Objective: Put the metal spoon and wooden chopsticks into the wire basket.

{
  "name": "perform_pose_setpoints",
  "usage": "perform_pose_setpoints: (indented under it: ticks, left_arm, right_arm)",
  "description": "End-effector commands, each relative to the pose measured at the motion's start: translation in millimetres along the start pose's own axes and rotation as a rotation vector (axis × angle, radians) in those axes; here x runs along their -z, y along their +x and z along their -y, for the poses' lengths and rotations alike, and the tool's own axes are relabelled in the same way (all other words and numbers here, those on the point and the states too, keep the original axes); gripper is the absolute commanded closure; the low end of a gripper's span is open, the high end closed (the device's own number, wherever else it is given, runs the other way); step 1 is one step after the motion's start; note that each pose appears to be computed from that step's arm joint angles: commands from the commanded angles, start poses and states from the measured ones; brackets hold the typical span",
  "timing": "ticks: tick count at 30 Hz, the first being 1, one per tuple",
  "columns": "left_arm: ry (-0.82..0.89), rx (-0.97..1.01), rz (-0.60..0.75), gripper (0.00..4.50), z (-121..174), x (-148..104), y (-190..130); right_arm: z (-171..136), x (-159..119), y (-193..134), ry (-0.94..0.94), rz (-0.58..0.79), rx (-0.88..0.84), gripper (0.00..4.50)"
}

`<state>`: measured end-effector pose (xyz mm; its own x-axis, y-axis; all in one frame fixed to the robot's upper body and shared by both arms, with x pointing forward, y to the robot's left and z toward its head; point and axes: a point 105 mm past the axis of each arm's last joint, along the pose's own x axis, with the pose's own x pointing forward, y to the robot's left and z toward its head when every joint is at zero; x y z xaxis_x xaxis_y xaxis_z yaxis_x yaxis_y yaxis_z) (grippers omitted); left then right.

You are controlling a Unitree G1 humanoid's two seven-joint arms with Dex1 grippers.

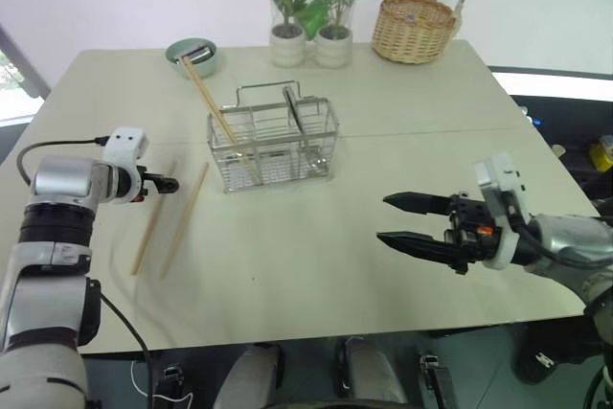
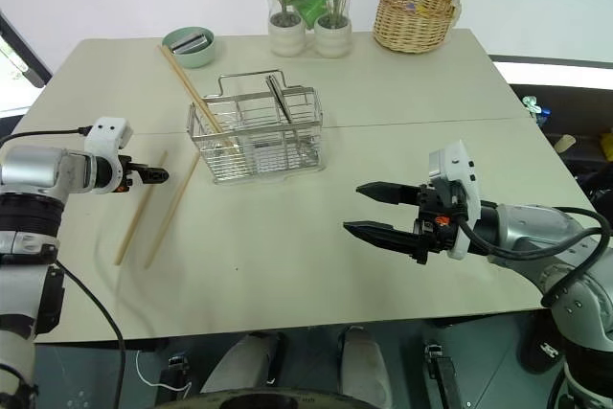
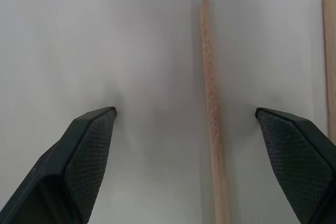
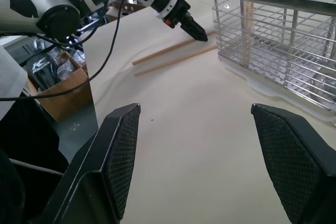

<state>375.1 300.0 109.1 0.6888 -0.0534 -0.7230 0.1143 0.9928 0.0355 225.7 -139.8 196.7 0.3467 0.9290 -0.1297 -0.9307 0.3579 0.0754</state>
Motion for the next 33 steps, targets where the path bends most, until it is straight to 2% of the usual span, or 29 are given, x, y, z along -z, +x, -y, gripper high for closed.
perform_pose_setpoints:
  ticks: [1, 4, 8, 15, 20, 22, 25, 26, 28, 30, 33]
  left_arm:
    - [0.008, 0.02, -0.02, 0.81, 3, 4, 6]
    - [0.006, 0.025, -0.013, 2.23, 4, 1, 5]
    - [-0.003, 0.024, 0.005, 4.35, 3, -3, 4]
    - [-0.038, 0.018, 0.052, 4.43, 3, -16, -1]
    - [-0.134, -0.027, 0.221, 4.43, -11, -48, -21]
    - [-0.148, -0.076, 0.354, 4.43, -20, -70, -37]
    - [-0.099, -0.16, 0.777, 4.43, -25, -129, -90]
    - [-0.151, -0.109, 0.935, 4.43, -19, -147, -115]
    - [-0.258, 0.004, 1.161, 4.43, -11, -167, -159]
    - [-0.299, 0.038, 1.316, 4.43, -9, -177, -194]
    - [-0.299, 0.1, 1.433, 4.43, 0, -188, -230]
  right_arm:
    - [-5, -11, -2, -0.05, 0.023, -0.004, 0.98]
    - [-5, -11, -2, -0.05, 0.024, -0.002, 0.98]
    - [-4, -12, -2, -0.048, 0.03, 0.003, 0.98]
    - [-1, -13, -2, -0.048, 0.04, 0.01, 0.98]
    - [3, -13, -3, -0.05, 0.034, 0.016, 0.98]
    - [4, -15, -4, -0.051, 0.032, 0.015, 0.98]
    - [5, -15, -5, -0.052, 0.021, 0.017, 0.98]
    - [5, -15, -6, -0.051, 0.018, 0.017, 0.98]
    - [5, -14, -6, -0.048, 0.014, 0.017, 0.98]
    - [5, -14, -5, -0.051, 0.014, 0.02, 0.98]
    - [6, -16, -3, -0.055, 0.029, 0.026, 0.98]
